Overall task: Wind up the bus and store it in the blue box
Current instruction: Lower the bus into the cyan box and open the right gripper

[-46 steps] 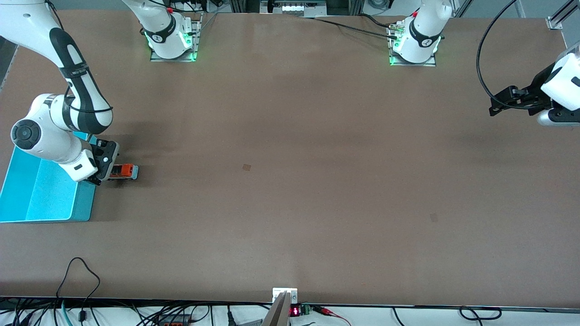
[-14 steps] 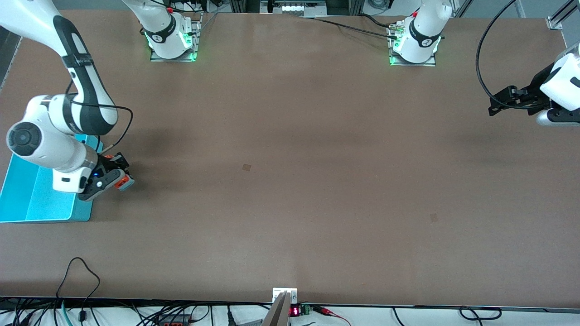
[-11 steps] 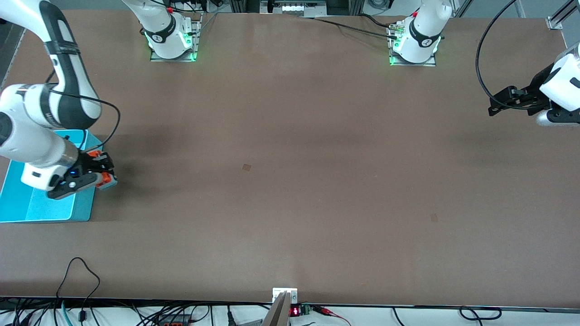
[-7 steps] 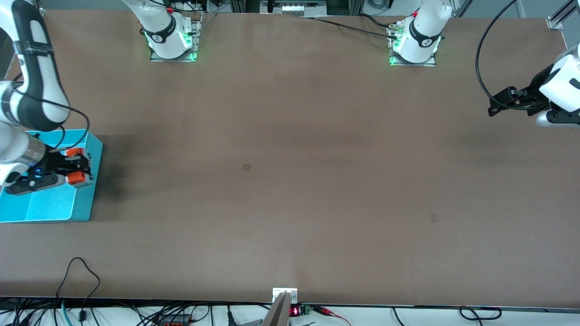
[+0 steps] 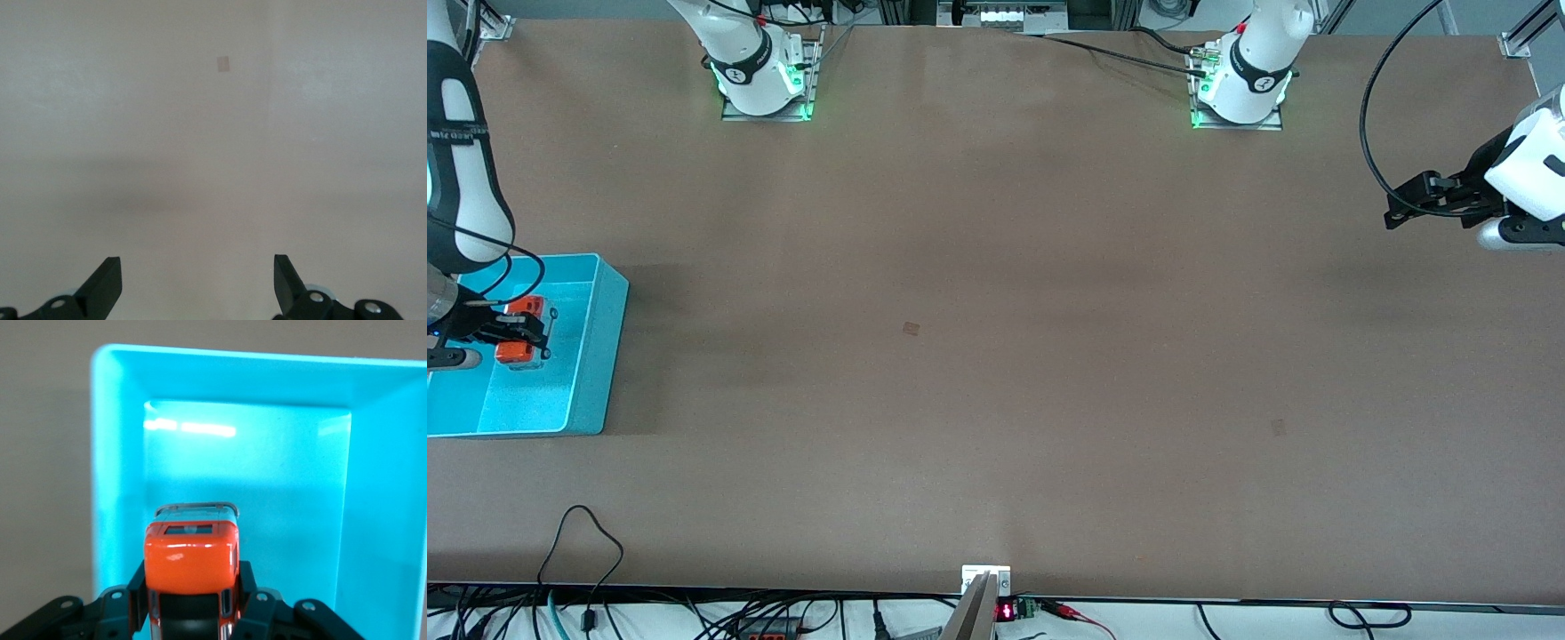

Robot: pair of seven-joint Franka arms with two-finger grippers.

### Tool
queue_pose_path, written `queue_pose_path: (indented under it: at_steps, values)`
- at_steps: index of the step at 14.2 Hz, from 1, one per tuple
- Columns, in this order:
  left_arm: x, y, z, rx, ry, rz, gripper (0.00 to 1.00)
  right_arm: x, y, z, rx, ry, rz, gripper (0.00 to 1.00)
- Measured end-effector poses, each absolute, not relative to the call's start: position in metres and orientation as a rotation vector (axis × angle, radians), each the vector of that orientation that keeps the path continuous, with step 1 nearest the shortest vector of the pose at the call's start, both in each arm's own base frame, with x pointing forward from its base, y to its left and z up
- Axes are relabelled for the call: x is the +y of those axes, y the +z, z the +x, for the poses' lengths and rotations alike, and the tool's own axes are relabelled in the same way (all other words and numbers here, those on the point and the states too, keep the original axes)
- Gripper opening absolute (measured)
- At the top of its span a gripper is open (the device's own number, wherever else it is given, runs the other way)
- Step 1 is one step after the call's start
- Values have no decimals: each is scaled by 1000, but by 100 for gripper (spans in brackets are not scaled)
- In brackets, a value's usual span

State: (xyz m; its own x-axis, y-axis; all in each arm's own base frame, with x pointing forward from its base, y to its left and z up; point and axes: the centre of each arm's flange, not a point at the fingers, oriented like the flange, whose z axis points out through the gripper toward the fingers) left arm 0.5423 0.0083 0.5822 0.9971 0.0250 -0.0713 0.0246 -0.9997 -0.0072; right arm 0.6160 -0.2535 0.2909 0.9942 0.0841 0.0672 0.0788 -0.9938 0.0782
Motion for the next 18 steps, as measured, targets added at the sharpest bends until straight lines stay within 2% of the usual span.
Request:
queue_pose_path:
  at_steps: [3,9,14,18]
  values:
    - [8,582,542,-39,112,-3133,100,-273,253,617,104,110,3061,54]
    - [8,582,543,-39,112,-3133,100,-272,227,617,122,80,3071,54]
    - [8,582,543,-37,111,-3133,100,-273,226,618,180,82,3066,99]
    - [7,582,543,-35,111,-3133,100,-275,242,625,183,127,3050,100]
